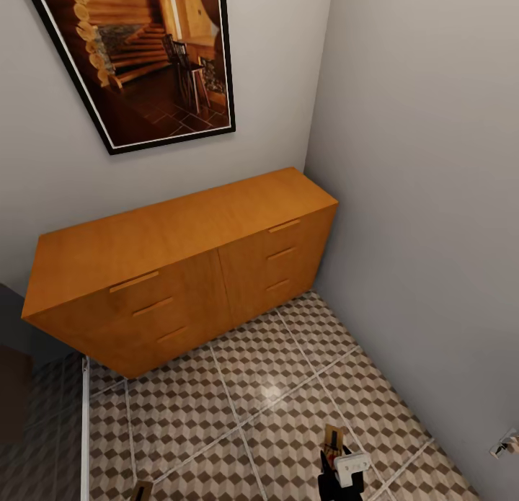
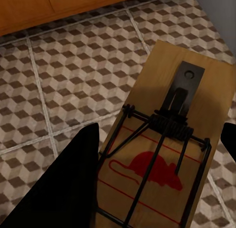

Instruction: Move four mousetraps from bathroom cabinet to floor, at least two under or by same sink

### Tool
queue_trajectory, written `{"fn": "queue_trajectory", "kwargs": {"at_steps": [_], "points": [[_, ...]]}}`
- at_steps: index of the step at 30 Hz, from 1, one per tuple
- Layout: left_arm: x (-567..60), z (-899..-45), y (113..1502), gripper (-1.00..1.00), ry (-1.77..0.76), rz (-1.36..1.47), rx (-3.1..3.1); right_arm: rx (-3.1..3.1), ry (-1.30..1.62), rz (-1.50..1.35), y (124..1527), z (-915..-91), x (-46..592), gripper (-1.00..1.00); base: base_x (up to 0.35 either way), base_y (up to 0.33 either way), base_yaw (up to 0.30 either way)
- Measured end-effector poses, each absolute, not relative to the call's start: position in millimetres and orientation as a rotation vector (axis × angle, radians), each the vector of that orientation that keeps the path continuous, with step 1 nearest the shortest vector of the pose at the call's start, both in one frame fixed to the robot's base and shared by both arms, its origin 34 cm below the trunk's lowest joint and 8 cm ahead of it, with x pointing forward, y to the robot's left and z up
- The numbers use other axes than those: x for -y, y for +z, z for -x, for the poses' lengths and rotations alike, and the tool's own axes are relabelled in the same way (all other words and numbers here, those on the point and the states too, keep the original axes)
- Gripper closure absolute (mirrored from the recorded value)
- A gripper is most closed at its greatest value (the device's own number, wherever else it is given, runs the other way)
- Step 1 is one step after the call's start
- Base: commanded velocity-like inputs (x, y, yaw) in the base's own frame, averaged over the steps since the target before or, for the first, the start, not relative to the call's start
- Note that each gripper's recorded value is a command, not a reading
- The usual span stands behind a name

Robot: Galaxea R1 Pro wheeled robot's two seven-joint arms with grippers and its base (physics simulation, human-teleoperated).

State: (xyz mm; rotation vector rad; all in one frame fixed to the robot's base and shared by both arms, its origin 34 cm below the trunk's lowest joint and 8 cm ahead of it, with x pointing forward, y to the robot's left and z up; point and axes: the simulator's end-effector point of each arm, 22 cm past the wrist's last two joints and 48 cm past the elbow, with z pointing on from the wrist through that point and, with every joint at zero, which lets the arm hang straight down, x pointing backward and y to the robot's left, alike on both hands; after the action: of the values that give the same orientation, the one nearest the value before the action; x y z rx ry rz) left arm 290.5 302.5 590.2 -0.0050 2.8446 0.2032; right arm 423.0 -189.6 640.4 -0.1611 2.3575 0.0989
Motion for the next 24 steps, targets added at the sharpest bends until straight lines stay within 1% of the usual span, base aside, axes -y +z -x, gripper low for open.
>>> {"fn": "queue_trajectory", "kwargs": {"at_steps": [24], "points": [[-303.7, -296.5, 592.9, 1.0, 0.205, 0.007, -2.829, -2.344, 0.097, 0.16, 644.9, -428.0, 189.4, 1.0, 0.0, 0.0, 0.0]]}}
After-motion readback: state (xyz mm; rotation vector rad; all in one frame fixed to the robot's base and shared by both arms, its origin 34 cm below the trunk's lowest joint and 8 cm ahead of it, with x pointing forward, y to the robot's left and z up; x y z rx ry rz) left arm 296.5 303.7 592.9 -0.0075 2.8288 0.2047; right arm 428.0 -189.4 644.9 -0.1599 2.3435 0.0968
